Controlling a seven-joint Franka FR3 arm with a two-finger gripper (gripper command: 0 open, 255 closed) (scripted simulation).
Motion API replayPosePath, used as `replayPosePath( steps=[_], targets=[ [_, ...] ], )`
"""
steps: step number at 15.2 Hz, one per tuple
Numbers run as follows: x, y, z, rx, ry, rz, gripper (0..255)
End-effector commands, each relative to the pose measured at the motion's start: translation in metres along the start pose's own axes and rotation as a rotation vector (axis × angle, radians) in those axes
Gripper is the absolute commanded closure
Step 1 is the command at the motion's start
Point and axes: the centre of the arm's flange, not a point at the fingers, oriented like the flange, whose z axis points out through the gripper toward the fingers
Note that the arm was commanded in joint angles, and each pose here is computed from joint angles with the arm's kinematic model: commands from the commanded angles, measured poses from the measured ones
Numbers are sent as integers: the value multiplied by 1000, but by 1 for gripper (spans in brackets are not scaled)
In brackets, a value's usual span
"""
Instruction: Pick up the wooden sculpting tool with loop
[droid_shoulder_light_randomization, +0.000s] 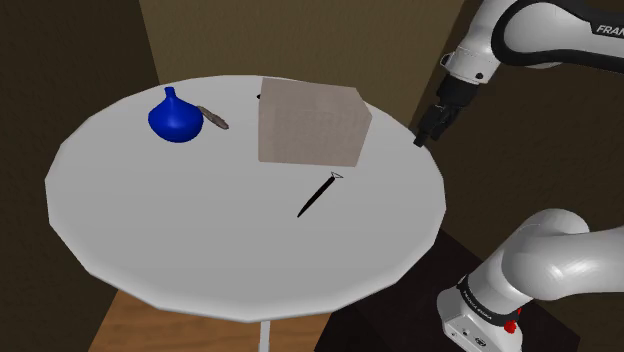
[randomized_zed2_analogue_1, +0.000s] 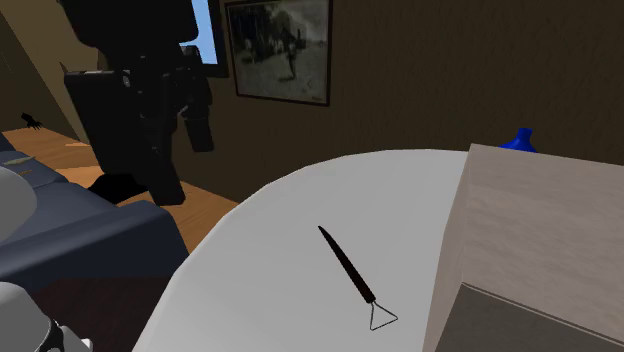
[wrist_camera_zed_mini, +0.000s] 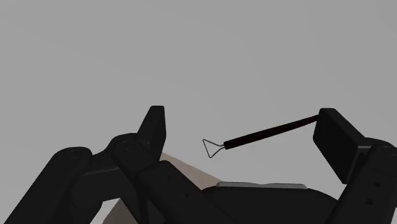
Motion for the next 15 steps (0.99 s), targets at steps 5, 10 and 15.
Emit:
replayPosePath(
  steps=[5,10,15],
  targets=[
    [11,-41,38,-37,21,189,0],
    [36,-85,86,-83,48,425,0],
    [72,-120,136,-129,75,661,0]
  ],
)
